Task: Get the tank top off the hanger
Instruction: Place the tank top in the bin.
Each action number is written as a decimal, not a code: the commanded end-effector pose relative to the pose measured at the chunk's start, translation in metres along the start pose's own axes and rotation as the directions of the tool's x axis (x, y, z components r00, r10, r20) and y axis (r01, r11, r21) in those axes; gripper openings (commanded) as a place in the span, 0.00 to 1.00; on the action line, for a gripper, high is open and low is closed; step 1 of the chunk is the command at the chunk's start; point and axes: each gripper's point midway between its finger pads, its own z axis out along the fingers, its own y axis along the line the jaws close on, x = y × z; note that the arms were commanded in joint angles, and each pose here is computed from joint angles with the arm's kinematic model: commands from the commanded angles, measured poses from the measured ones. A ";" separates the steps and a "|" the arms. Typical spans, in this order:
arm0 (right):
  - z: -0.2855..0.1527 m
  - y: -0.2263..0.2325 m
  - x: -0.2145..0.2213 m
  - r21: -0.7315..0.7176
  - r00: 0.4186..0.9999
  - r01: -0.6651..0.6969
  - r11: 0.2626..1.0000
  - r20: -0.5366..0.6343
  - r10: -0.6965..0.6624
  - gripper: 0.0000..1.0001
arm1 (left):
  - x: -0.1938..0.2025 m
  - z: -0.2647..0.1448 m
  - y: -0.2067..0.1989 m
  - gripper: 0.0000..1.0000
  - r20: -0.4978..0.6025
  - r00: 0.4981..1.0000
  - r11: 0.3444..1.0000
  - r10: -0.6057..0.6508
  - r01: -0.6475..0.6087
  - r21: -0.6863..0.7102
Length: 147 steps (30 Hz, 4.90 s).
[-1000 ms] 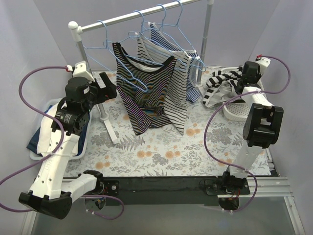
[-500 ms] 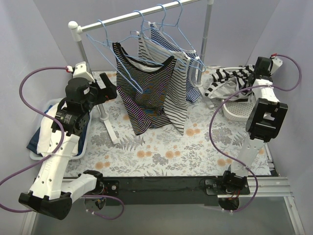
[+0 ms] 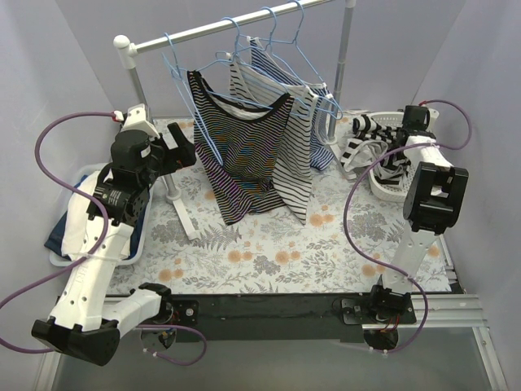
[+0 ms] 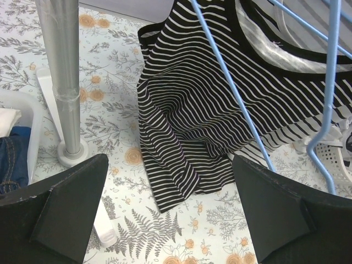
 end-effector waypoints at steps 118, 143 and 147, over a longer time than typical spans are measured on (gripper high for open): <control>-0.111 0.146 -0.030 -0.706 0.965 0.024 0.708 0.202 0.169 0.01 | -0.003 -0.011 0.003 0.98 0.031 1.000 1.000 0.005 -0.005 0.003; -0.075 0.032 0.009 -0.256 0.973 -0.114 0.960 0.165 0.160 0.21 | -0.002 -0.016 0.003 0.98 0.039 0.999 1.000 -0.001 0.001 0.011; -0.101 0.051 0.020 -0.434 0.970 -0.074 0.898 0.179 0.167 0.79 | -0.007 -0.020 0.004 0.98 0.072 0.997 1.000 -0.008 0.007 0.015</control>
